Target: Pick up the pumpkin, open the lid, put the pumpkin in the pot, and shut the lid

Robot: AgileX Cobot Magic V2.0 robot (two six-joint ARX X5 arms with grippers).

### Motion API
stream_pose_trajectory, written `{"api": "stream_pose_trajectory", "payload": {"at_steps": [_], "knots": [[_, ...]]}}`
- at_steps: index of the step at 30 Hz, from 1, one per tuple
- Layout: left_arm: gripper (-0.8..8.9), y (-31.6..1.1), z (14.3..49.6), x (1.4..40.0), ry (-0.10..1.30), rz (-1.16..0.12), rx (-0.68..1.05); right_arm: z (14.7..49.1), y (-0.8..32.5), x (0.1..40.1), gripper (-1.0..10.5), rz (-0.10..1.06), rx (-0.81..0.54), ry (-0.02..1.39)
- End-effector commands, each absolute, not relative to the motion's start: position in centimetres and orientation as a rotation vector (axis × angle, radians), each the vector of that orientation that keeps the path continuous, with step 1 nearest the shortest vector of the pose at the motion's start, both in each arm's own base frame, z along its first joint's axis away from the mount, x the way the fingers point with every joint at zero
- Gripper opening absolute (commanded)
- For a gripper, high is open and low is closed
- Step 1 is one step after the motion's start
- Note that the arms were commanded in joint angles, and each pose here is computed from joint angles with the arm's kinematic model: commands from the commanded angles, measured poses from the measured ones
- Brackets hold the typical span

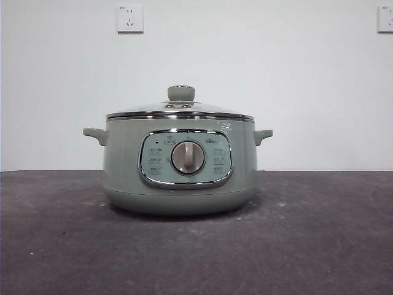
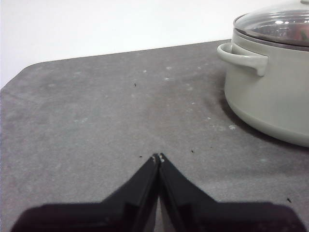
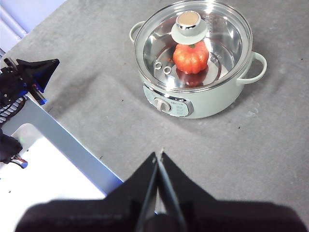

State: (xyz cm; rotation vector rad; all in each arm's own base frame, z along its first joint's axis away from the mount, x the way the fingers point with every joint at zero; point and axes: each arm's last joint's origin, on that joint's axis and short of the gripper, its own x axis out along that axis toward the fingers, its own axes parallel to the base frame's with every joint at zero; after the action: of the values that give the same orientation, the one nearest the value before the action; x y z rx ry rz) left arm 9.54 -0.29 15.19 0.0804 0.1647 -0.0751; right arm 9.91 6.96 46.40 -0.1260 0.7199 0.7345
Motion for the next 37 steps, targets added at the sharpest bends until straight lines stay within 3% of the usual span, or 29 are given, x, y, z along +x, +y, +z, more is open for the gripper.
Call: {"api": "stream_pose_trajectory", "payload": {"at_steps": [1, 22, 25, 32, 37], "knots": [[-0.04, -0.3, 14.7, 9.6, 0.177, -0.07, 0.069, 46.3, 6.8, 9.7, 0.0, 0.729, -0.125, 0.738], [-0.04, -0.3, 14.7, 9.6, 0.177, -0.07, 0.069, 46.3, 6.8, 9.7, 0.0, 0.733, -0.132, 0.727], [-0.04, -0.3, 14.7, 9.6, 0.177, -0.07, 0.069, 46.8, 6.4, 9.6, 0.0, 0.716, -0.132, 0.665], [-0.04, -0.3, 14.7, 9.6, 0.177, -0.07, 0.069, 48.8, 3.1, 7.5, 0.0, 0.589, -0.068, 0.33], [-0.04, -0.3, 14.7, 9.6, 0.177, -0.07, 0.069, 47.2, 1.7, 6.6, 0.0, 0.436, -0.055, 0.17]]}}
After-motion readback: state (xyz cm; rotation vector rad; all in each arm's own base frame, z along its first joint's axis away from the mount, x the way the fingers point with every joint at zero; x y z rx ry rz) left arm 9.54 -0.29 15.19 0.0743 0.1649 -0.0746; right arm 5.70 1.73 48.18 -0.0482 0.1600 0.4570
